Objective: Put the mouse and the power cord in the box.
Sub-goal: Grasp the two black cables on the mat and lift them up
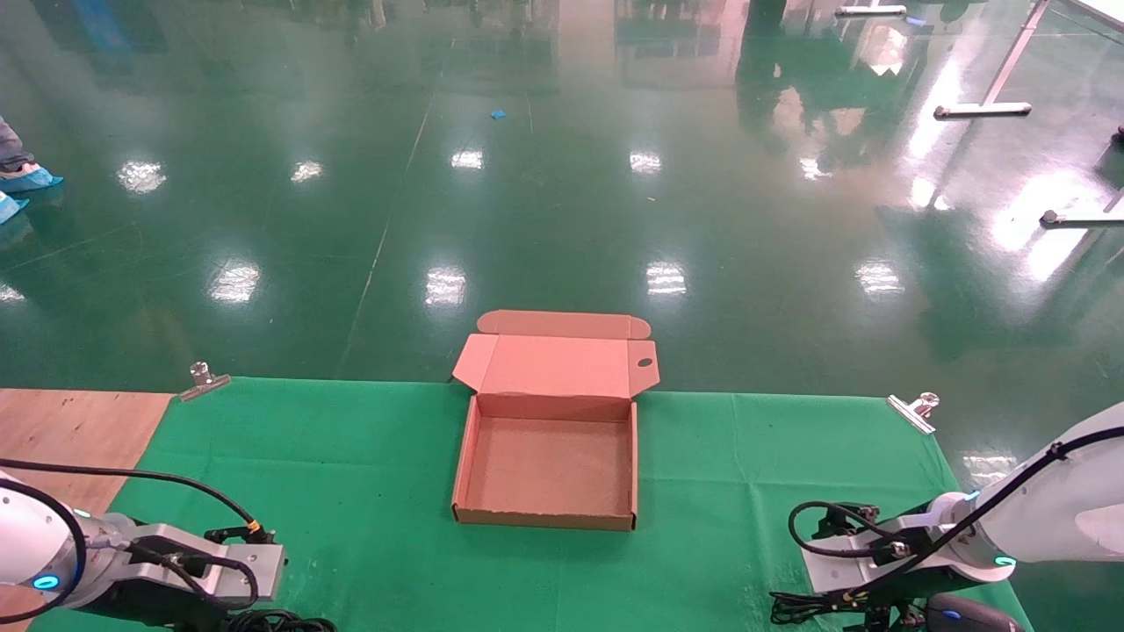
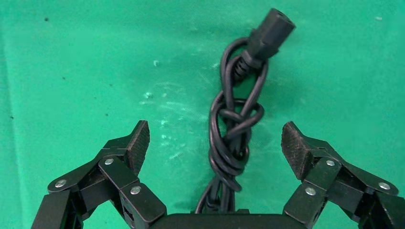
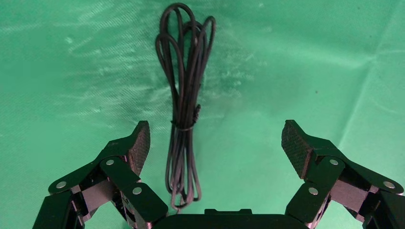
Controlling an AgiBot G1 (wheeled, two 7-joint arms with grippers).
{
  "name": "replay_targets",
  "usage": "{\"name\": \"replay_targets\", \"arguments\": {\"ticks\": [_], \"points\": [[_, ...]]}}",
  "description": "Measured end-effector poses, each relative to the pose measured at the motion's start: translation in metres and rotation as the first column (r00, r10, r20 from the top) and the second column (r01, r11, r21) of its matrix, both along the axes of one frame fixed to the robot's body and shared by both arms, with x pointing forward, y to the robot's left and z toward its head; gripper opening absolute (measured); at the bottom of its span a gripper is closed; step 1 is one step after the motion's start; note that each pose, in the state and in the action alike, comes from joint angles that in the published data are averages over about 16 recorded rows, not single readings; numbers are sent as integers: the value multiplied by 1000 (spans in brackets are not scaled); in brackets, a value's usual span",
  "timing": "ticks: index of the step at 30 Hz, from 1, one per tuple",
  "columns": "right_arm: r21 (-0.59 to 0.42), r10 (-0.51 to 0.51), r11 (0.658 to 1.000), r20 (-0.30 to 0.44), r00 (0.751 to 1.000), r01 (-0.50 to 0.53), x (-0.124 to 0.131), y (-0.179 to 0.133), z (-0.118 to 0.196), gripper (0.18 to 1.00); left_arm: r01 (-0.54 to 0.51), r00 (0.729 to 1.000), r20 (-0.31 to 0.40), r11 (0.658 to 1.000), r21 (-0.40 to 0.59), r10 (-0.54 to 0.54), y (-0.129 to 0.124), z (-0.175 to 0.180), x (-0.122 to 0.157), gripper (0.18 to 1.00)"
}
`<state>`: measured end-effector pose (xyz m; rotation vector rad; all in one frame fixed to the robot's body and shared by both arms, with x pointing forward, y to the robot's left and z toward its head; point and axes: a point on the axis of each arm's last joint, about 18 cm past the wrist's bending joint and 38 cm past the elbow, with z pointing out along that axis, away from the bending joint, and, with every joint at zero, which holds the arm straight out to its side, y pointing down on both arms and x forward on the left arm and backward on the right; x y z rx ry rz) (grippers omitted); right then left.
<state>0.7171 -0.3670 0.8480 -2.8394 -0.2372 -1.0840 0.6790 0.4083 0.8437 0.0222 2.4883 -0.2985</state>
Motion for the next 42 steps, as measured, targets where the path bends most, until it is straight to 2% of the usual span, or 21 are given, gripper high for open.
{"name": "replay_targets", "arguments": {"ticks": [10, 17, 22, 38, 42], "points": [[-13, -23, 1000, 26, 999, 23, 5, -5, -1, 978, -10, 1000, -5, 1000, 2, 10, 3, -8, -1, 974], [-20, -29, 999, 27, 999, 30, 6, -4, -6, 920, -25, 1000, -1, 1000, 2, 25, 8, -9, -1, 901], [-21, -29, 999, 18, 999, 29, 5, -3, -10, 834, -37, 999, 11, 999, 6, 37, 12, -9, 0, 835], [-10, -11, 1000, -22, 1000, 11, -2, -2, -9, 471, -60, 997, 40, 998, 19, 59, 18, -12, 4, 478], [3, 7, 1000, -51, 999, -7, -8, -2, -5, 394, -47, 998, 30, 999, 10, 47, 16, -9, 1, 417]]}}
